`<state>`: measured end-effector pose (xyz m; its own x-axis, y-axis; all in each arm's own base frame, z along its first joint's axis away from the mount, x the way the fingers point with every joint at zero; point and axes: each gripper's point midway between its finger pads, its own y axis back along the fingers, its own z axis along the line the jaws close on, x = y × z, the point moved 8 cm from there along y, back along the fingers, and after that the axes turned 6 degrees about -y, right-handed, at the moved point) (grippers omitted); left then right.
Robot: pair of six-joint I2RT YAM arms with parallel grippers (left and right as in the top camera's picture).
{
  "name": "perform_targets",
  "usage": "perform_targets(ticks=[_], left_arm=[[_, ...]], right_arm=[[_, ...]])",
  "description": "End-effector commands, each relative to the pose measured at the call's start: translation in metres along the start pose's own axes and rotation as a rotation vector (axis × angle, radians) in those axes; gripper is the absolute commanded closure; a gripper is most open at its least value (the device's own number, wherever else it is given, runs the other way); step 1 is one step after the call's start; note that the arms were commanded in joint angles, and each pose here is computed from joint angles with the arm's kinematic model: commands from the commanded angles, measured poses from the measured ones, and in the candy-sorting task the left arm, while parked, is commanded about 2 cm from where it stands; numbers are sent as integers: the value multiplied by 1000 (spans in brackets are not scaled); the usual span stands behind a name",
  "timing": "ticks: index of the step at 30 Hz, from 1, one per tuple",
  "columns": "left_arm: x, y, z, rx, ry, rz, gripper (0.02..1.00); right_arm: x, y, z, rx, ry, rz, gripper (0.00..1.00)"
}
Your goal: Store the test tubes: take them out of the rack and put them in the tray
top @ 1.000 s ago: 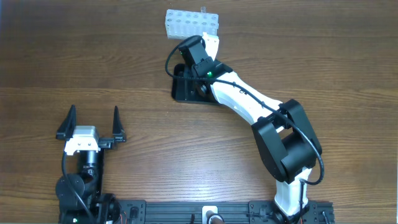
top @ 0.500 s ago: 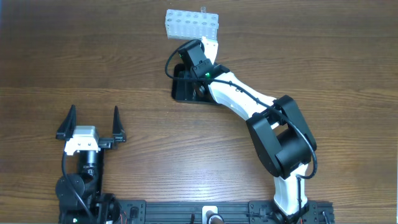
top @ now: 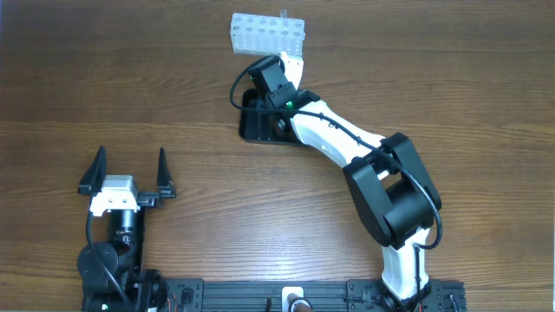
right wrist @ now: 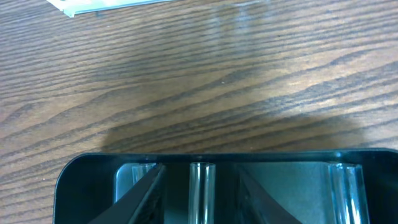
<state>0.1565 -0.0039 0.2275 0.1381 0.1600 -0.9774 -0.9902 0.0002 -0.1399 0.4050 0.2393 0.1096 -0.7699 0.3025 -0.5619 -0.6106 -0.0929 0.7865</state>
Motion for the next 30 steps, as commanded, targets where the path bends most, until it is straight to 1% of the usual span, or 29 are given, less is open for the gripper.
perform_targets(ticks=[1,5,7,9,12,14,17,23,28,30], left_arm=[[-1,1,0,4,-15,-10,18],[-1,1,0,4,-15,-10,18],[-1,1,0,4,-15,-10,18],[-1,1,0,4,-15,-10,18],[-1,1,0,4,-15,-10,18],[-1,1,0,4,-15,-10,18],[-1,1,0,4,-15,-10,18],[-1,1,0,4,-15,-10,18],[-1,1,0,4,-15,-10,18],[-1,1,0,4,-15,-10,18]], right_arm=[[0,11,9,-47,79,8,634],[-21,53,21,-116,127,-59,625],[-35,75,24,-132,149,-123,623],[-51,93,25,-119,181,-216,623],[-73,104,23,-58,247,-365,610],[-86,103,20,-13,281,-443,608],[-99,94,17,13,304,-510,595],[-124,72,5,28,248,-578,509],[-142,51,6,59,253,-577,498],[-148,42,13,62,254,-574,441]])
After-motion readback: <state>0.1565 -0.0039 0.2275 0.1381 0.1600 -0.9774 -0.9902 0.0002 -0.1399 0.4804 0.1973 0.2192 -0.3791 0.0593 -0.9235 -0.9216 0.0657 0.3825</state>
